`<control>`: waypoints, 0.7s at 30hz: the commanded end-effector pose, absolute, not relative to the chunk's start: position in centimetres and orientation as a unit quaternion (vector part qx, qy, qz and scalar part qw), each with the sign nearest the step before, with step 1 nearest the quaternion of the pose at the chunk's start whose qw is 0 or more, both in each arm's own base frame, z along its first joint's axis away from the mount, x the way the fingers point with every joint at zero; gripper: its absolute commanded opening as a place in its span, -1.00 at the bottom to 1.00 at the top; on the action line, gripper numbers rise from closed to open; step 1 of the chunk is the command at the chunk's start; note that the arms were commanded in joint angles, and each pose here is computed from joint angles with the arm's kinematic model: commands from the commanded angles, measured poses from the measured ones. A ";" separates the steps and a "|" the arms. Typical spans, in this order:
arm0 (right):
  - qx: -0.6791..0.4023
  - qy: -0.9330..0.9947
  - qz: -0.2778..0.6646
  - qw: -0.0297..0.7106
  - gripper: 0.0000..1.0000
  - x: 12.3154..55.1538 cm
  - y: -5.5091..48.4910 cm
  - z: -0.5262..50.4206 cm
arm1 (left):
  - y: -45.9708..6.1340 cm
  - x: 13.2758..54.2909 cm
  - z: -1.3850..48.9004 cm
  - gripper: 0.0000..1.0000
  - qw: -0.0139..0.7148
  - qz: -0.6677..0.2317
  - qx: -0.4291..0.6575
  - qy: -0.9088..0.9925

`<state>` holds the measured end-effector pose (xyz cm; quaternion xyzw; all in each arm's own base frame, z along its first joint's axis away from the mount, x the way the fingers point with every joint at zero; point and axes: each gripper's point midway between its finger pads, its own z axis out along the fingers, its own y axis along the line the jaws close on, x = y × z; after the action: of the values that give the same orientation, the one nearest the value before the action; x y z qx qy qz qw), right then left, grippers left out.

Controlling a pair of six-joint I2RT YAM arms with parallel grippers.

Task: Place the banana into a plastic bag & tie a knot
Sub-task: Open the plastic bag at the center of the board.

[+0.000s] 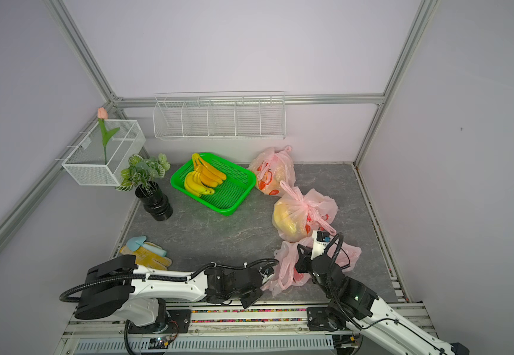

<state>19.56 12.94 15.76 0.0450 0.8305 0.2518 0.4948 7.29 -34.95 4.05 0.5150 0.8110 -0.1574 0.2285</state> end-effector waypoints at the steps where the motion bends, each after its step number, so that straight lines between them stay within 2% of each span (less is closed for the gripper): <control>1: 0.060 0.826 0.252 0.501 -0.86 19.7 12.5 15.7 | -34.6 8.1 3.9 -0.54 0.234 -0.125 0.511 0.817; 4: 0.055 0.829 0.247 0.499 -0.87 19.5 12.2 15.4 | -33.7 10.1 5.0 -1.00 0.276 -0.093 0.480 0.828; 7: 0.036 0.834 0.240 0.496 -0.86 19.1 12.1 15.3 | -32.3 13.1 8.0 -1.00 0.335 -0.086 0.426 0.836; 9: 0.011 0.838 0.237 0.492 -0.86 18.8 12.5 15.4 | -30.9 15.9 11.3 -1.00 0.376 -0.113 0.365 0.844; 15: -0.094 0.863 0.229 0.440 -0.86 17.7 15.3 14.1 | -23.8 24.0 18.9 -1.00 0.473 -0.141 0.184 0.850; 18: -0.129 0.877 0.222 0.406 -0.86 17.3 17.0 13.0 | -22.0 25.9 20.7 -1.00 0.492 -0.139 0.154 0.846; 21: -0.156 0.881 0.216 0.390 -0.70 17.1 18.4 12.9 | -21.6 26.7 21.3 -1.00 0.494 -0.126 0.153 0.846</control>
<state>17.61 16.81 12.37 -0.1165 0.8846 0.2059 0.4018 26.25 -21.69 20.76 0.1517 0.8454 -0.1330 0.4945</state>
